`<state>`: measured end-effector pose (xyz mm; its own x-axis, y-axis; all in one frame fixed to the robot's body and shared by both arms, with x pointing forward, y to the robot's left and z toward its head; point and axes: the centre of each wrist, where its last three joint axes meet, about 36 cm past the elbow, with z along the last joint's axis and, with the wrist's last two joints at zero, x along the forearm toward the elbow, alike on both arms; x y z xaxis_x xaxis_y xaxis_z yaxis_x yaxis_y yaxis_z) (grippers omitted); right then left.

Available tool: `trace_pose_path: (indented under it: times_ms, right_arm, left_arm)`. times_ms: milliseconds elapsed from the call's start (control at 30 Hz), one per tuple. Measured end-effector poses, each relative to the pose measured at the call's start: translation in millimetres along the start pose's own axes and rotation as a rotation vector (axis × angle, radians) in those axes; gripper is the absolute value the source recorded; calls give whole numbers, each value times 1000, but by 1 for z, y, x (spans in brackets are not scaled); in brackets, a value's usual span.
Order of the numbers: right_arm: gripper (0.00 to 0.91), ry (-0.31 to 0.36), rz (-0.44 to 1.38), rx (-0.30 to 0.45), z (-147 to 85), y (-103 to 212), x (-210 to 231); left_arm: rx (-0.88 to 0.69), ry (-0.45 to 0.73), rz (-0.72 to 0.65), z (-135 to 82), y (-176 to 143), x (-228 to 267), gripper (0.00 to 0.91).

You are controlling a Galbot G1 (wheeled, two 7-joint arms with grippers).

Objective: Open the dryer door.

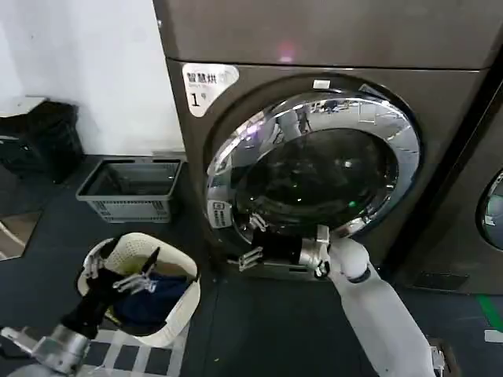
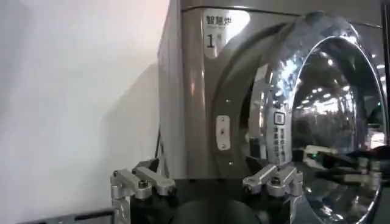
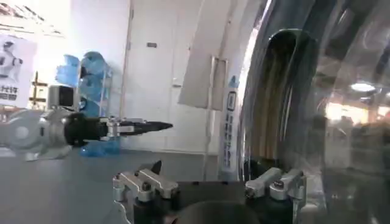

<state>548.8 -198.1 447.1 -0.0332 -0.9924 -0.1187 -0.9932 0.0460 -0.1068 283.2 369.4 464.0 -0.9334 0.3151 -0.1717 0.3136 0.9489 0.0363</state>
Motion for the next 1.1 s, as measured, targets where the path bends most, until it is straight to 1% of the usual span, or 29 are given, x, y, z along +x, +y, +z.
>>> trace_pose_path:
  times_ms: [300, 433, 600, 867, 1100]
  right_arm:
    - [907, -14, -97, -28, -3, -3, 9]
    - [907, -18, -145, -32, -4, -7, 18]
    - [907, -26, -182, -32, -6, -8, 25]
    - [907, -24, -252, -27, -8, -5, 34]
    - [907, -33, -252, -25, -10, -4, 40]
  left_arm:
    - [22, -17, 30, 1, 15, -16, 907]
    - [28, -12, 47, 3, 17, -24, 907]
    - [79, -15, 80, 4, 19, -33, 907]
    - [115, -23, 130, -2, 28, -51, 907]
    - [105, -14, 173, -10, 39, -68, 907]
